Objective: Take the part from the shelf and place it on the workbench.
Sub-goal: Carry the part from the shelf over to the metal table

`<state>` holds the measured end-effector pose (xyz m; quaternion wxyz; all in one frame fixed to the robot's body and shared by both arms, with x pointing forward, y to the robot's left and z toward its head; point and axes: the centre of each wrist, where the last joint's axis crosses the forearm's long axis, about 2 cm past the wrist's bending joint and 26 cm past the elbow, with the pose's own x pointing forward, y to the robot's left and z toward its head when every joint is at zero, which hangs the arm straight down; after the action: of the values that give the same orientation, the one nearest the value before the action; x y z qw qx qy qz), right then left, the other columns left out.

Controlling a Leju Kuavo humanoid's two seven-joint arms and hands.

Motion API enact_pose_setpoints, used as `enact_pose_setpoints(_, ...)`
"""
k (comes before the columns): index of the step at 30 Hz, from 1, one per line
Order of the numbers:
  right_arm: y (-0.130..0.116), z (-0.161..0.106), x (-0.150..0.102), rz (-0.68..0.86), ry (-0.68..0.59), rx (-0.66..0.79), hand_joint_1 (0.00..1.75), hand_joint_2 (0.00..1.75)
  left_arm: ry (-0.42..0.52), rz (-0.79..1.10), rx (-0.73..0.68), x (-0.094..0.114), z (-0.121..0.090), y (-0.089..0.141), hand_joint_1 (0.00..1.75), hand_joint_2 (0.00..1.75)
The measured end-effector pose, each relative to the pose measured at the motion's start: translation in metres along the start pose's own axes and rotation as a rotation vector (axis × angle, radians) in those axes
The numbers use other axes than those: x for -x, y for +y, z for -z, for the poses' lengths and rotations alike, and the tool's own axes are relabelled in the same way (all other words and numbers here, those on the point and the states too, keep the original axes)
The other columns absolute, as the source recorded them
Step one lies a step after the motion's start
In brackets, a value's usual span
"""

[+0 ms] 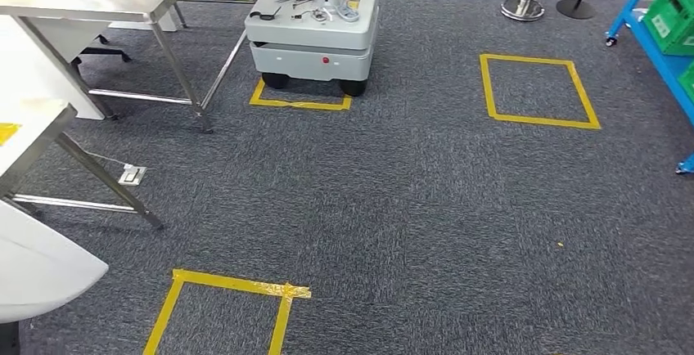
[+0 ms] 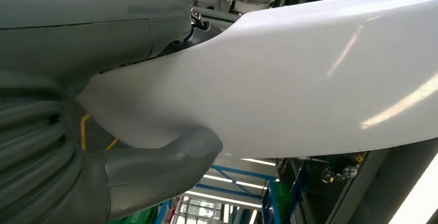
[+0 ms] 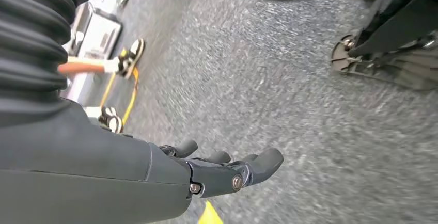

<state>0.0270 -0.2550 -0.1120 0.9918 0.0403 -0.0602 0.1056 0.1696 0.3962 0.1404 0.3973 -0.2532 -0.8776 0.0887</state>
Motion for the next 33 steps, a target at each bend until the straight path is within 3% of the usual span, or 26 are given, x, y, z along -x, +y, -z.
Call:
enact_pose_setpoints(7, -0.001, 0.000, -0.006, 0.003, -0.032, 0.008, 0.00, 1.75, -0.057, 0.037, -0.022, -0.018, -0.003, 0.001, 1.75, 1.75)
enact_pose_setpoints(21, 0.002, 0.000, -0.006, -0.011, -0.050, -0.002, 0.00, 1.75, -0.068, 0.044, -0.034, -0.020, -0.006, -0.005, 1.75, 1.75)
enact_pose_setpoints(33, 0.002, 0.000, -0.004, 0.022, -0.017, 0.004, 0.00, 1.75, -0.098, 0.062, -0.023, -0.018, 0.009, 0.001, 1.75, 1.75)
